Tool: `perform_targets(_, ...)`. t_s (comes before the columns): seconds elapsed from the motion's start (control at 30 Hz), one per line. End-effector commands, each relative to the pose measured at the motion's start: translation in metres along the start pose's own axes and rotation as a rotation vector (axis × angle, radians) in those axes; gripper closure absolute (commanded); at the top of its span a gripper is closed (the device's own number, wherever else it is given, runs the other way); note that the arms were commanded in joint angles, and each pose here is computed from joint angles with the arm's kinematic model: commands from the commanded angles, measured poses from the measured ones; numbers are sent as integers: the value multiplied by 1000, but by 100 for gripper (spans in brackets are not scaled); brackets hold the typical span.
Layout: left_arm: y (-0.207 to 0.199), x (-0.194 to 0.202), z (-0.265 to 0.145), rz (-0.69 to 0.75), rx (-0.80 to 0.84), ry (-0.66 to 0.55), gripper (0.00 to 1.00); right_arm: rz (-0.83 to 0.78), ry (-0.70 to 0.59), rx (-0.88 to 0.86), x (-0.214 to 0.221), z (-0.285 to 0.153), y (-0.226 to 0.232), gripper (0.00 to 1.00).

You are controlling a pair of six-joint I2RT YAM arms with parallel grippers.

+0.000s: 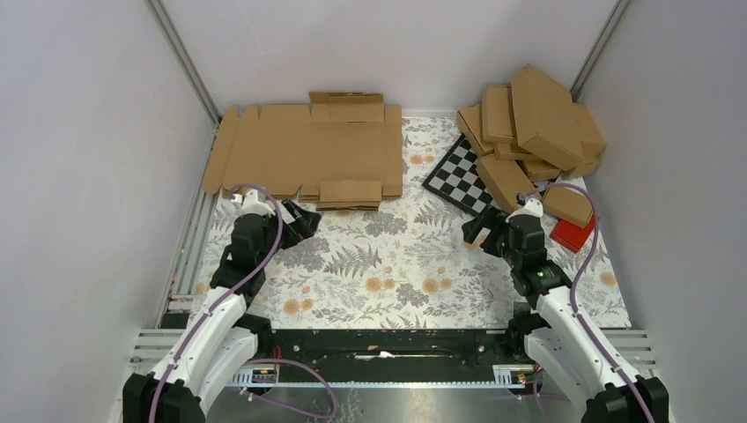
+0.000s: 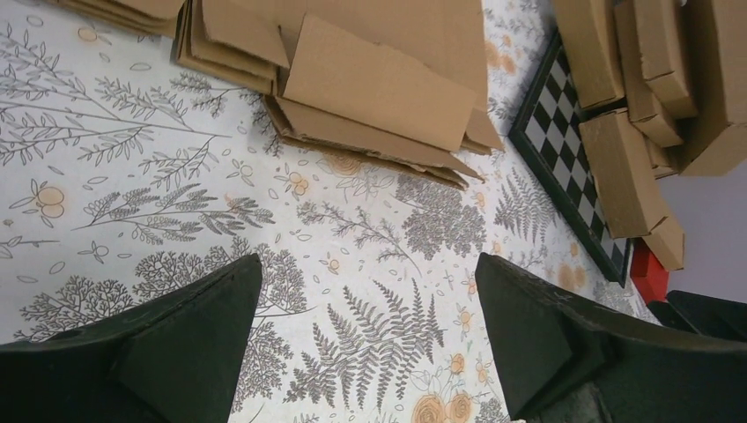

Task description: Fold the paper box

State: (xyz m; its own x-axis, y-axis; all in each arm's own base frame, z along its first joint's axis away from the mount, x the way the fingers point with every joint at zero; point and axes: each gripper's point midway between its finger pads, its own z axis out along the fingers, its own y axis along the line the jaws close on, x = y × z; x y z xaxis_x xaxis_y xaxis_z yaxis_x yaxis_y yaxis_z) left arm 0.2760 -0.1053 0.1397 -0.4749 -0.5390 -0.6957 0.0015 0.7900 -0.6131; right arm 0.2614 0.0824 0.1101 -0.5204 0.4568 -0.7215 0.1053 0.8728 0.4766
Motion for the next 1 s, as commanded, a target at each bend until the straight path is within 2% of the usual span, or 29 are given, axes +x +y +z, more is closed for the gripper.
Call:
perform_targets(0.0, -11, -16, -5, 29, 48, -74, 1, -8, -10, -44, -11, -1, 14, 1)
perform_targets(0.17, -9, -10, -7, 24, 61, -75, 1, -6, 77, -227, -9, 7, 55, 1)
perform_targets(0.27, -7, -9, -6, 17, 61, -83, 1, 4, 165, -273, 0, 23, 73, 1)
perform_targets(0.37, -4, -4, -2, -8, 58, -64, 1, -27, 231, -273, 10, 41, 93, 1)
perform_targets(0.5, -6, 5, 3, -50, 80, -33, 1, -54, 240, -291, 13, 62, 124, 1)
perform_targets(0.67, 0, 5, 5, -48, 63, -54, 1, -53, 259, -275, 8, 101, 144, 1)
perform_targets(0.97, 7, 3, 9, -46, 32, -71, 1, -94, 349, -281, 16, 174, 169, 17)
